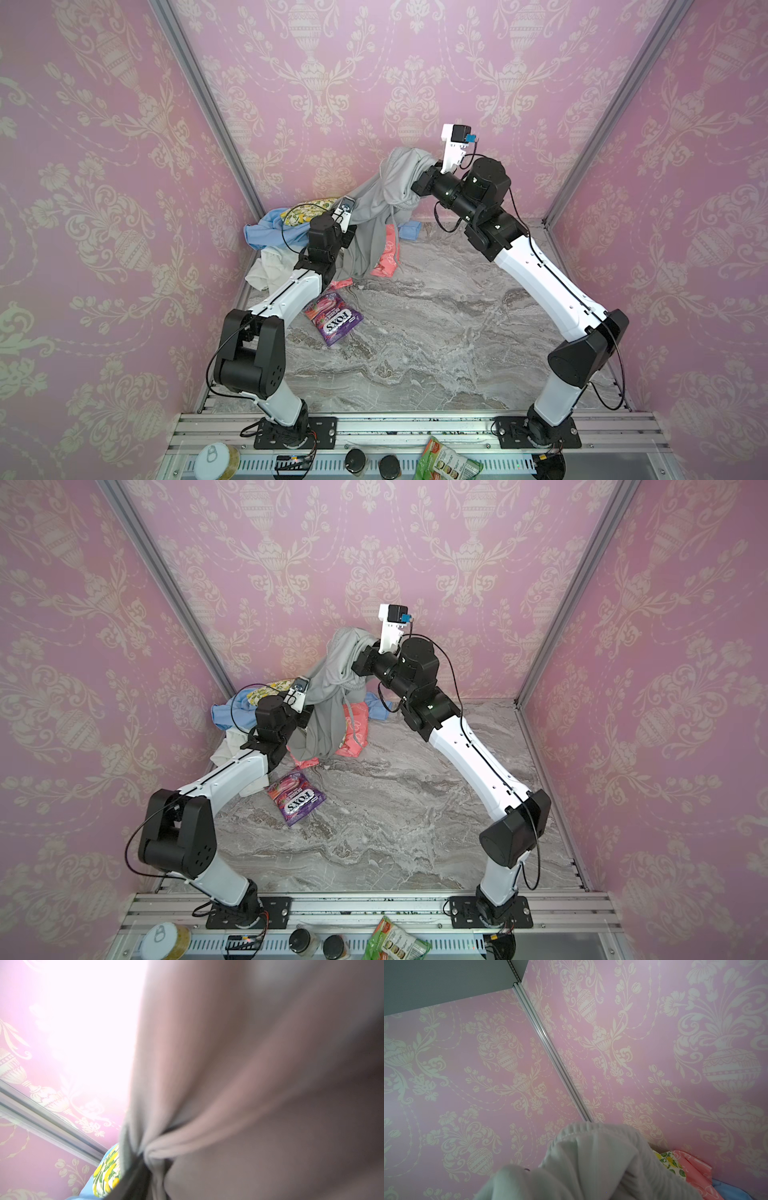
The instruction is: Pick out a specific cloth from the pile
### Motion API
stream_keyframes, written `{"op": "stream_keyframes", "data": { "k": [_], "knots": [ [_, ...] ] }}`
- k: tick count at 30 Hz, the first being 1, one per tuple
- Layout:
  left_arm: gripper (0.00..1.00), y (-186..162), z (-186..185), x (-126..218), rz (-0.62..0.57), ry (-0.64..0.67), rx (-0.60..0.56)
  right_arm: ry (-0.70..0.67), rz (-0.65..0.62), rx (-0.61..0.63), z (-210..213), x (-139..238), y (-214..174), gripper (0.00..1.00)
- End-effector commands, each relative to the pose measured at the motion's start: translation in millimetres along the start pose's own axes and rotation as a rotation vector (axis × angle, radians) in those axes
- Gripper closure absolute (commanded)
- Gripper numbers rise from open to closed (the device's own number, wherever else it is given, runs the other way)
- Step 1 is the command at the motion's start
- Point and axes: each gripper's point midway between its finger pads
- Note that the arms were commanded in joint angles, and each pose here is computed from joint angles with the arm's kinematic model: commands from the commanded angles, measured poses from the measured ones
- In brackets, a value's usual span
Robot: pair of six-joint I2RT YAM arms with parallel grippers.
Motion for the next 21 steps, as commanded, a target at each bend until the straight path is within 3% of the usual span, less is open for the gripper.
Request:
{"op": "stream_keyframes", "data": {
  "k": [1,15,21],
  "knots": [
    [1.0,44.0,1.1,-3.5,-0.08,-0.032,0.025,0.029,-0.083,0.037,11.1,14.2,30.1,1.0],
    [1.0,163.7,66.1,51.4,-0.148,0.016,0.155,0.009,0.029,-0.041,-15.4,12.3,-39.1,1.0],
    [1.0,219.8,94.8,71.2,-0.234,0.047,0.209,0.074,0.083,-0.114,5.5,-8.0,-76.3,1.0]
  ]
}}
Point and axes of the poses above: each gripper's point midway between its finger pads, its own x axis back along the fingers, its own z axis along the line the jaws close on, y = z × x, and after that the axes turned 10 degrees about x, right-handed
